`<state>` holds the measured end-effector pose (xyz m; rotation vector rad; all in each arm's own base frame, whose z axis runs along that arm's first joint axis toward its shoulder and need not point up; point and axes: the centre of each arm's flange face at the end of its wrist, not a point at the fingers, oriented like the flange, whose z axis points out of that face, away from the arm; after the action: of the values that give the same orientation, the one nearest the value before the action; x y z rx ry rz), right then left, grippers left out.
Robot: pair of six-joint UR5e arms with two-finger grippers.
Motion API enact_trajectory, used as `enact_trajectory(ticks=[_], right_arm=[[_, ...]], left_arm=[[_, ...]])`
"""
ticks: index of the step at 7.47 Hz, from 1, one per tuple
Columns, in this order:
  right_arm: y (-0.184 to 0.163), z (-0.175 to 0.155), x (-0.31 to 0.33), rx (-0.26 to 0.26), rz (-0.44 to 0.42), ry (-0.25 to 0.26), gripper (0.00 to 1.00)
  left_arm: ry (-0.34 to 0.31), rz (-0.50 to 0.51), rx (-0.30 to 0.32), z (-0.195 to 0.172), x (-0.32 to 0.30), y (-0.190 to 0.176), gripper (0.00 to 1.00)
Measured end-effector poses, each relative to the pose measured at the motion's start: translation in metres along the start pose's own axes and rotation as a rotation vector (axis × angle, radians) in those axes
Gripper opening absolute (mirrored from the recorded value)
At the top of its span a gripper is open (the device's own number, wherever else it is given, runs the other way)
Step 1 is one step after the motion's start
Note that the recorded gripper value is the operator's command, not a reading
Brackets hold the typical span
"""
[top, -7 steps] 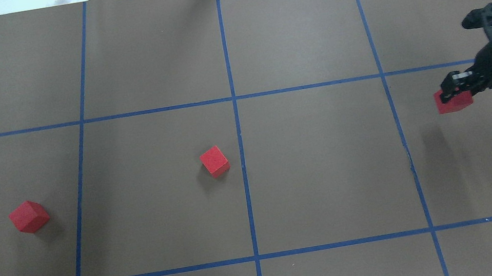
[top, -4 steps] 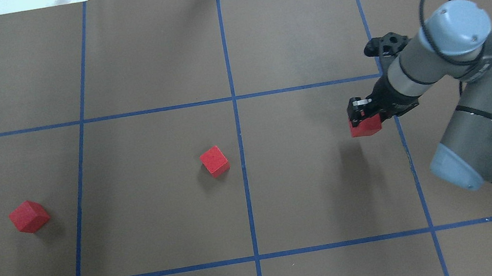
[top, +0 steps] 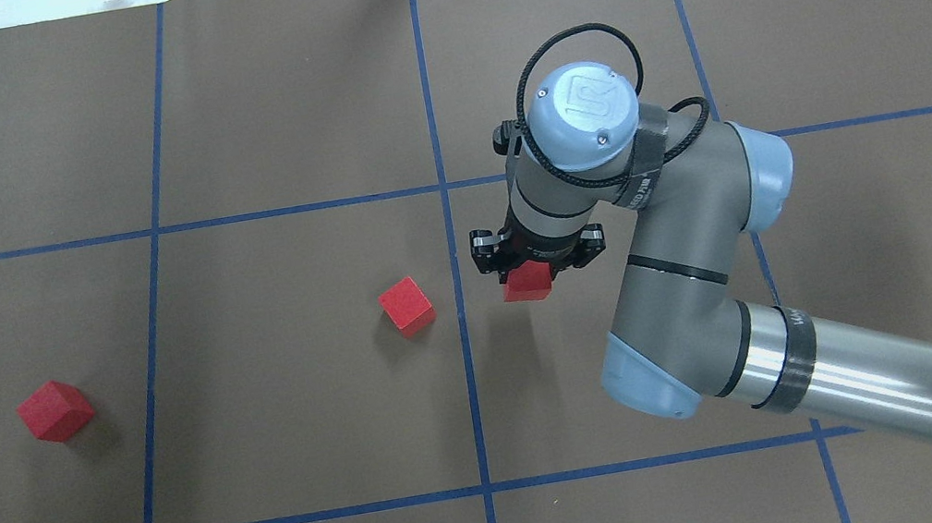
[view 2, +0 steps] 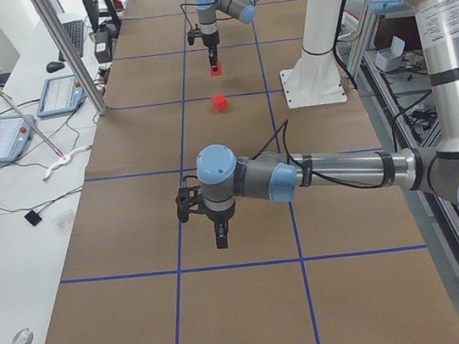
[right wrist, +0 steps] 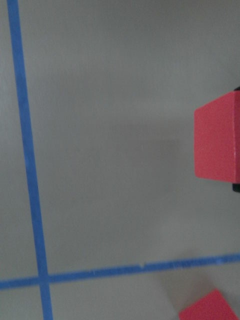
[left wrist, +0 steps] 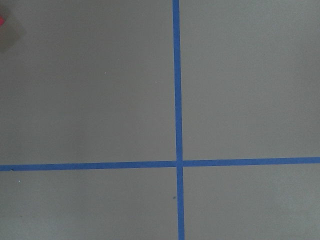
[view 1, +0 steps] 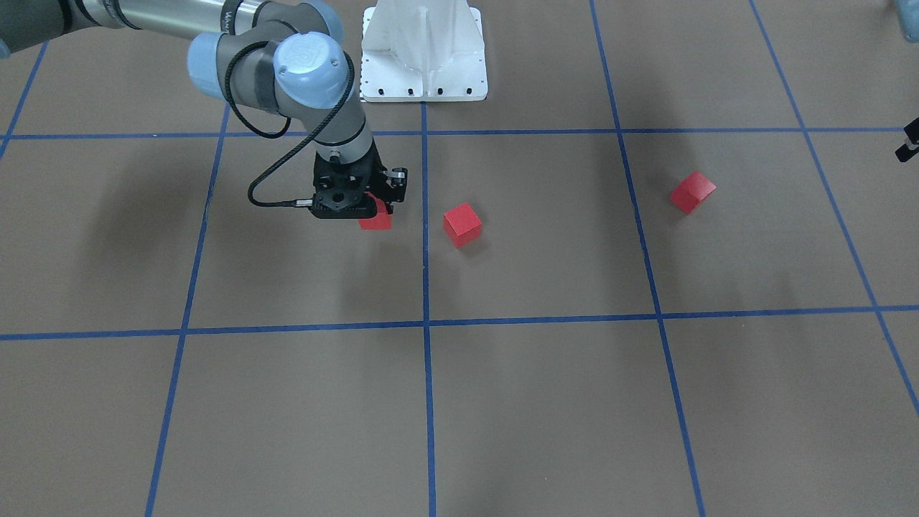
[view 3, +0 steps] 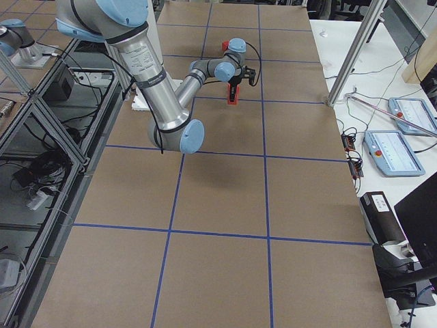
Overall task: Form red blocks into L shape at center
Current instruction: 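Carry the red cube with the right gripper toward the center cube, then set the cube down nearer the robot beside the center cube, open right gripper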
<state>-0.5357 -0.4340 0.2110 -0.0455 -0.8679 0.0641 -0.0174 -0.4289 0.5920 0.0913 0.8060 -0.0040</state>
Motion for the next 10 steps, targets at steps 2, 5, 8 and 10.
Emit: enact_trajectory(ticks=[2, 5, 8, 10], right_arm=[[0.021, 0.012, -0.037, -0.023, 0.012, -0.002, 0.0], [0.047, 0.037, -0.064, -0.03, 0.042, 0.023, 0.0], [0.063, 0.053, -0.069, -0.037, 0.072, 0.043, 0.0], [0.066, 0.06, -0.069, -0.041, 0.073, 0.055, 0.12]], left_arm=[[0.0, 0.0, -0.001, 0.0, 0.0, 0.0, 1.0], [0.001, 0.001, 0.0, 0.0, 0.001, 0.0, 1.0], [0.002, 0.003, 0.003, -0.001, 0.002, 0.0, 1.0], [0.002, 0.005, 0.004, -0.002, 0.002, 0.0, 1.0]])
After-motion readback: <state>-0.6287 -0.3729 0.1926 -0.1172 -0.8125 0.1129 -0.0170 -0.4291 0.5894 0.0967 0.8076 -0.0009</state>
